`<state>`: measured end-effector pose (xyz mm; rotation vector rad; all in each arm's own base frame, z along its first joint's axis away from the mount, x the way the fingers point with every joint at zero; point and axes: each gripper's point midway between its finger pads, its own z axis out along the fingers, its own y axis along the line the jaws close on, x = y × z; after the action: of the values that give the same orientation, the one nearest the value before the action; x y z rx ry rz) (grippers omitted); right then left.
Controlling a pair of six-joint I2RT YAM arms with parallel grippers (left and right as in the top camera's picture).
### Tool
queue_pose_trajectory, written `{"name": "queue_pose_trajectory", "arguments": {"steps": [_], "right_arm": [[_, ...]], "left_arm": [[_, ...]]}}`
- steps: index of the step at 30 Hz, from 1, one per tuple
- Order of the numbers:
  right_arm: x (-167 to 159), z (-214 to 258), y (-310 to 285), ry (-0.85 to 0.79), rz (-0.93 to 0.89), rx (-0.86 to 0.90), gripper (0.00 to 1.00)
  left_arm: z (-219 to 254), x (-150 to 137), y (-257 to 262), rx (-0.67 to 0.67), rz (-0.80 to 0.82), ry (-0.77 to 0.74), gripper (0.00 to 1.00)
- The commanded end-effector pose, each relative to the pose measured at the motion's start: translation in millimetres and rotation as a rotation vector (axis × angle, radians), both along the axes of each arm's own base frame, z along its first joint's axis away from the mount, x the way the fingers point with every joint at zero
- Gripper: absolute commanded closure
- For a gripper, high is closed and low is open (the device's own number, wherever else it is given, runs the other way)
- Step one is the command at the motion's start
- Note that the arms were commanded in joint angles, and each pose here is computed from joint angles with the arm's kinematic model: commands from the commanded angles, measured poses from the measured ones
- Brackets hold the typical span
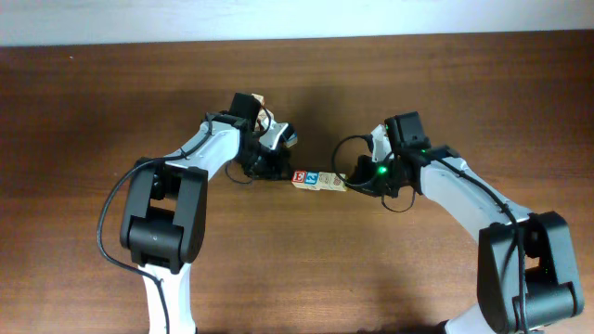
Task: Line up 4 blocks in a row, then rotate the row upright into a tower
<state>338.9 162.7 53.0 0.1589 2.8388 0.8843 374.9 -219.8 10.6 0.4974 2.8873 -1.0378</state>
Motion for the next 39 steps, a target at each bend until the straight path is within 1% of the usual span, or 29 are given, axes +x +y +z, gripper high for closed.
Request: {"name": "queue_pose_trajectory", "arguments": {"steps": [1, 7, 9, 12, 14, 24, 28, 29, 36, 39], "right_arm": [[9.2, 31.6, 30.3, -0.080, 0.058, 0.039, 0.96], [9.2, 34.5, 40.6, -0.090, 0.062, 0.050, 0.96], [9.1, 34.5, 40.7, -0.089, 0.062, 0.049, 0.96], [9.5, 34.0, 39.7, -0.089, 0.059, 0.044, 0.96], [12.0, 40.5, 42.4, -0.097, 0.060, 0.010, 0.96], [12.6, 51.6, 77.1, -0.169, 0.100, 0.019, 0.96], [16.5, 52.4, 78.2, -0.175, 0.076, 0.021, 0.96], [17.0, 46.6, 79.4, -0.156, 0.067, 0.024, 0.96], [12.0, 43.4, 94.5, -0.159, 0.094, 0.031, 0.96], [14.8, 33.2, 95.7, -0.136, 0.077, 0.031, 0.96]], "left_arm": [[-2.8, -12.6, -14.7, -0.061, -0.025, 0.051, 1.00], [-3.6, -10.6, -14.0, -0.055, -0.024, 0.040, 1.00], [-12.4, -6.1, -4.0, 0.022, -0.014, 0.015, 1.00], [-16.3, 5.4, 16.6, 0.184, 0.003, -0.021, 1.00], [-19.5, 2.5, 16.4, 0.244, -0.016, -0.033, 1.00], [-19.9, -0.2, 13.6, 0.250, -0.026, -0.032, 1.00], [-19.7, -2.3, 13.7, 0.249, -0.028, -0.023, 1.00], [-19.9, -4.0, 14.3, 0.252, -0.029, -0.015, 1.00], [-19.9, -4.7, 14.5, 0.253, -0.029, -0.012, 1.00], [-20.1, -6.7, 15.6, 0.259, -0.010, 0.009, 1.00]]}}
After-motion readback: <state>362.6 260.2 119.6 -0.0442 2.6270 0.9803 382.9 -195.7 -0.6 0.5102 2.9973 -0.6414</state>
